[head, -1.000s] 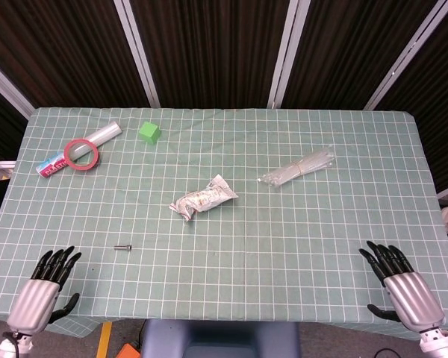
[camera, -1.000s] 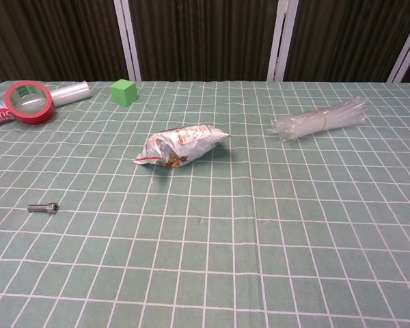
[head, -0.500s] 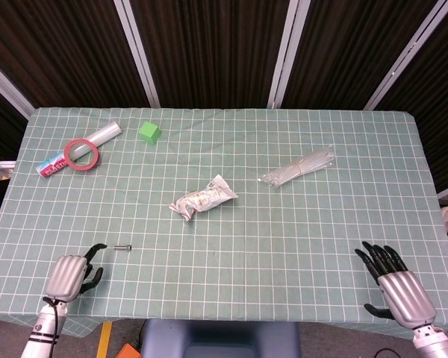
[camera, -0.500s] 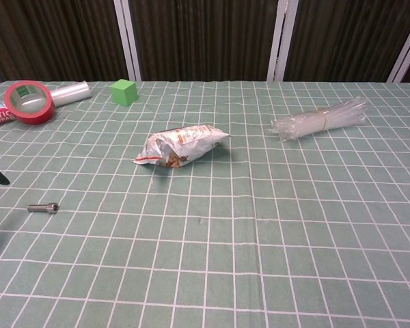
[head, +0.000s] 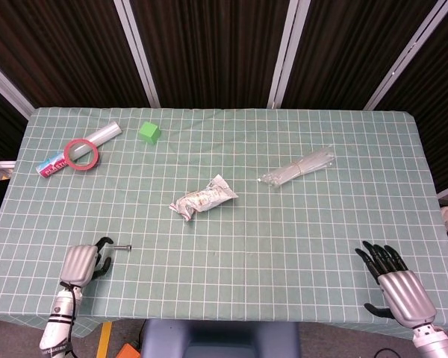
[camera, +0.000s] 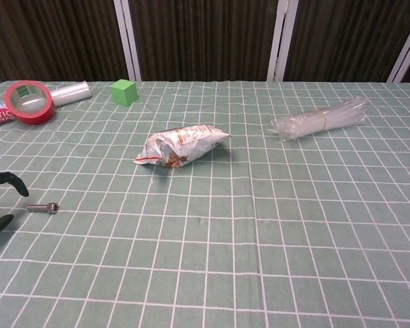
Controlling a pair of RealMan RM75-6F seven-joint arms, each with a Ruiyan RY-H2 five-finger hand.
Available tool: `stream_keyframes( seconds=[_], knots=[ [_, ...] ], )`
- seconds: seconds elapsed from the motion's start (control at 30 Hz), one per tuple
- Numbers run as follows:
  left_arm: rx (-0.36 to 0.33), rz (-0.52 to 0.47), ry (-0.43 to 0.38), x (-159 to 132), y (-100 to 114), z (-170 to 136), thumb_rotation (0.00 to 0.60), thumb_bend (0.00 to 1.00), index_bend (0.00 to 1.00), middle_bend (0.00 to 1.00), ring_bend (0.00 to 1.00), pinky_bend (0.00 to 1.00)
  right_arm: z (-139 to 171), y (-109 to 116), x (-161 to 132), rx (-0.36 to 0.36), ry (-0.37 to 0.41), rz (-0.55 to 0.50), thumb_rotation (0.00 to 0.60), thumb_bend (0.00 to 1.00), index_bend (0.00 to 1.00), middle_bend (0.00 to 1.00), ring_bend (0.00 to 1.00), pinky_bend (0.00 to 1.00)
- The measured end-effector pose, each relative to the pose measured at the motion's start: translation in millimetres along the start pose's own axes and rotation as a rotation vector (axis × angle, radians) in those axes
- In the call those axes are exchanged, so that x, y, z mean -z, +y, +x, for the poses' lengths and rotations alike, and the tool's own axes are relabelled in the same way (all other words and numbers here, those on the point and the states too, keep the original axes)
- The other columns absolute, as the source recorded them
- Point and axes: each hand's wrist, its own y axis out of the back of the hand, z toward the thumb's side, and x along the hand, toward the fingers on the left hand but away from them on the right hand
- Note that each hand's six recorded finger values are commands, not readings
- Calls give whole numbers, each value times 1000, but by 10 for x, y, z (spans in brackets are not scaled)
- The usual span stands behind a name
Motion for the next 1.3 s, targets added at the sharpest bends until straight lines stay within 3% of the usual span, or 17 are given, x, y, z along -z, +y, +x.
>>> stream_keyframes(
  seconds=[0.6,1.3],
  knots=[
    [-13,-9,20,3,-99,174,600,386,485,1000,1000,1000,-8,5,17,-2,-6,-2,600,111,0,0,0,0],
    [-7,-18,8,-103,-173,285,600,390,498,1000,1000,1000,-14,5,37,-8,-17,0,600,111,0,0,0,0]
  ],
)
